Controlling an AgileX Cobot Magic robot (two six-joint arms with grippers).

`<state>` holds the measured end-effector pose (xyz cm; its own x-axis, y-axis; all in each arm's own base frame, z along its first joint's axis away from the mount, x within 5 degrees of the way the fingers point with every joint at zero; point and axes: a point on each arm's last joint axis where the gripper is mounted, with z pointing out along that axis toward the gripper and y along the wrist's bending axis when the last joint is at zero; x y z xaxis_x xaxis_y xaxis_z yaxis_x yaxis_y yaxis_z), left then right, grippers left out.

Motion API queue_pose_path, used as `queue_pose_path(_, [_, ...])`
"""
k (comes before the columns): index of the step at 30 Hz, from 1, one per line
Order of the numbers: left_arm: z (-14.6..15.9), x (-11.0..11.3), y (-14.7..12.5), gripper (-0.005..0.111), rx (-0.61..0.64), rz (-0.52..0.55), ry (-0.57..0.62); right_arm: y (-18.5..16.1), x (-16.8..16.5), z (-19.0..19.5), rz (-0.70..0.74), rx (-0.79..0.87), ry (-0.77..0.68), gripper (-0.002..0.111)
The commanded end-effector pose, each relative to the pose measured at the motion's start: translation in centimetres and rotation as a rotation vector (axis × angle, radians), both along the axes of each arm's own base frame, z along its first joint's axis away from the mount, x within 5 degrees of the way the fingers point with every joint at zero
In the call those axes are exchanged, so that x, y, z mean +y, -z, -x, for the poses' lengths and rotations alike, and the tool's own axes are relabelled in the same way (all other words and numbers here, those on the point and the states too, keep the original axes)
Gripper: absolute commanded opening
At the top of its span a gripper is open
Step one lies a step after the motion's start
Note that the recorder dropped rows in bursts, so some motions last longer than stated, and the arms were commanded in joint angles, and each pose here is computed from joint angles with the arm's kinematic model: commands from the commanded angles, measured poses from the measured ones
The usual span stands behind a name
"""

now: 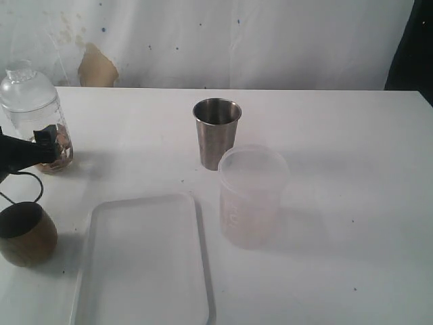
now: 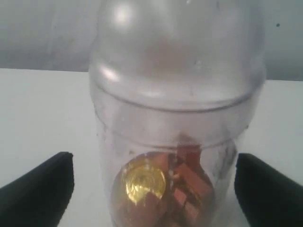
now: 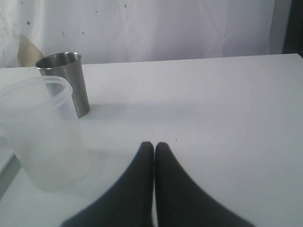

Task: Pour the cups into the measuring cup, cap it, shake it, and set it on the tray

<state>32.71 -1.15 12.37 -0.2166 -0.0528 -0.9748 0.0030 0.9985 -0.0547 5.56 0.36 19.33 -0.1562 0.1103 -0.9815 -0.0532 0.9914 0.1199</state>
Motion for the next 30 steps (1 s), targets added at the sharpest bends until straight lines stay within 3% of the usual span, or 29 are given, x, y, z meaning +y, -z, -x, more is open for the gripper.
queue_pose_path(1, [-1.7,-0.1,-0.2,0.087,-0.029,-0.001,0.01,0.2,0.0,0.0,0.009,0.001,-0.007,0.0])
queue_pose_path(15, [-6.5,-0.4,2.0,0.087,-0.046,-0.005,0.023,0.2,0.0,0.0,0.009,0.001,-0.007,0.0])
queue_pose_path(21, [-8.0,-0.5,1.5,0.084,-0.081,-0.004,0.022,0.2,0.0,0.0,0.009,0.001,-0.007,0.0])
queue_pose_path(23, [-8.2,-0.5,1.3,0.063,-0.083,-0.004,0.022,0.2,0.0,0.0,0.009,0.001,-0.007,0.0])
queue_pose_path(26, [-7.3,-0.6,0.5,0.001,-0.081,-0.017,0.043,0.2,0.0,0.0,0.009,0.001,-0.007,0.0])
queue_pose_path(30, [-6.2,-0.6,-3.2,0.0,-0.078,0.045,0.032,0.2,0.0,0.0,0.009,0.001,-0.007,0.0])
